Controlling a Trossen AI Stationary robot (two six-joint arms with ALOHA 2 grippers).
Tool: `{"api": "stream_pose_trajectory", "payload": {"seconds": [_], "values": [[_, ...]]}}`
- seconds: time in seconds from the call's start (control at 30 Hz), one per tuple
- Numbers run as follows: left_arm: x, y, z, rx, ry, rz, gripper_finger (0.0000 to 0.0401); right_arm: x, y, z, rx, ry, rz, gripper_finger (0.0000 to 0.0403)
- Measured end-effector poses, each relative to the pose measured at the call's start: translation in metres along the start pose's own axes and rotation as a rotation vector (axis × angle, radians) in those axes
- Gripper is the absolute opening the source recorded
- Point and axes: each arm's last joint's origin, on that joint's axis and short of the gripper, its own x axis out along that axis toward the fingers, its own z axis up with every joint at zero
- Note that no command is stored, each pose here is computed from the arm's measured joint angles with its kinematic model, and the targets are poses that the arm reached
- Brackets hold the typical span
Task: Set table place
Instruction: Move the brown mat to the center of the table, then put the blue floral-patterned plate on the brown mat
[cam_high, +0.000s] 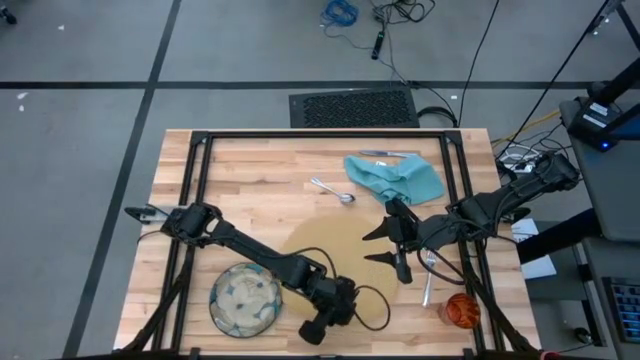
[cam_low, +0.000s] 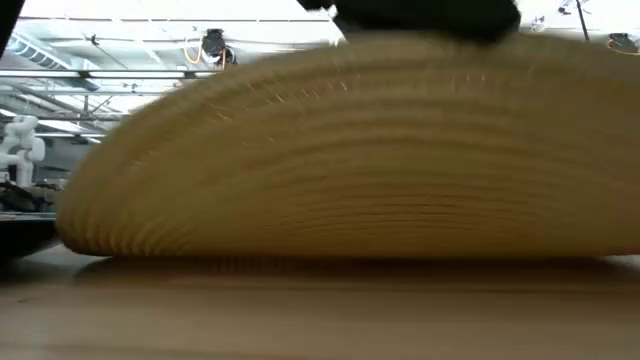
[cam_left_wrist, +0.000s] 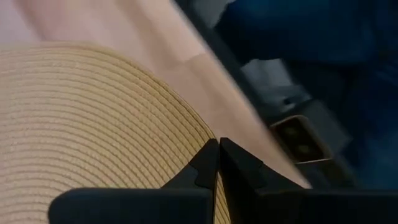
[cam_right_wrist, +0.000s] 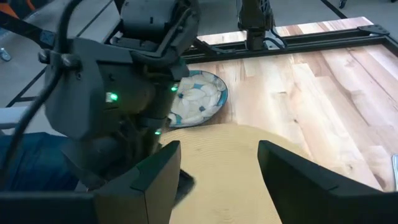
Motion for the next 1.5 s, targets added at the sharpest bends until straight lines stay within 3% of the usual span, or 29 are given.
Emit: {"api": "stream_pose_trajectory", "payload": {"seconds": [0.23, 0.4, 0.5, 0.77, 0.97, 1.2, 1.37, 1.5], "values": [[-0.002, 0.006, 0.004, 0.003, -0.048, 0.019, 0.0001, 0.000, 0.000, 0.000, 0.013, -0.003, -0.003, 0.0208], [0.001, 0.015, -0.007, -0.046, -0.017, 0.024, 0.0019, 0.000, 0.000, 0.000, 0.013, -0.002, -0.003, 0.0208], [0.004, 0.014, -0.014, -0.059, 0.005, -0.034, 0.0052, 0.000, 0.000, 0.000, 0.013, -0.002, -0.003, 0.0208], [0.005, 0.012, -0.015, -0.082, 0.009, -0.027, 0.0182, 0.000, 0.000, 0.000, 0.004, -0.002, -0.004, 0.0208], [0.006, 0.007, -0.017, -0.083, 0.041, -0.030, 0.0204, 0.000, -0.001, -0.003, 0.021, 0.029, -0.014, 0.0208], [-0.046, 0.009, -0.012, -0.082, 0.154, 0.286, 0.0203, 0.000, -0.002, -0.006, 0.045, 0.062, -0.028, 0.0208], [-0.120, 0.001, -0.002, -0.096, 0.140, 0.525, 0.0203, 0.003, -0.007, -0.010, 0.087, 0.072, -0.052, 0.0208], [-0.195, -0.023, -0.002, -0.113, 0.092, 0.773, 0.0203, 0.023, -0.020, -0.039, 0.186, 0.135, -0.069, 0.0208]]}}
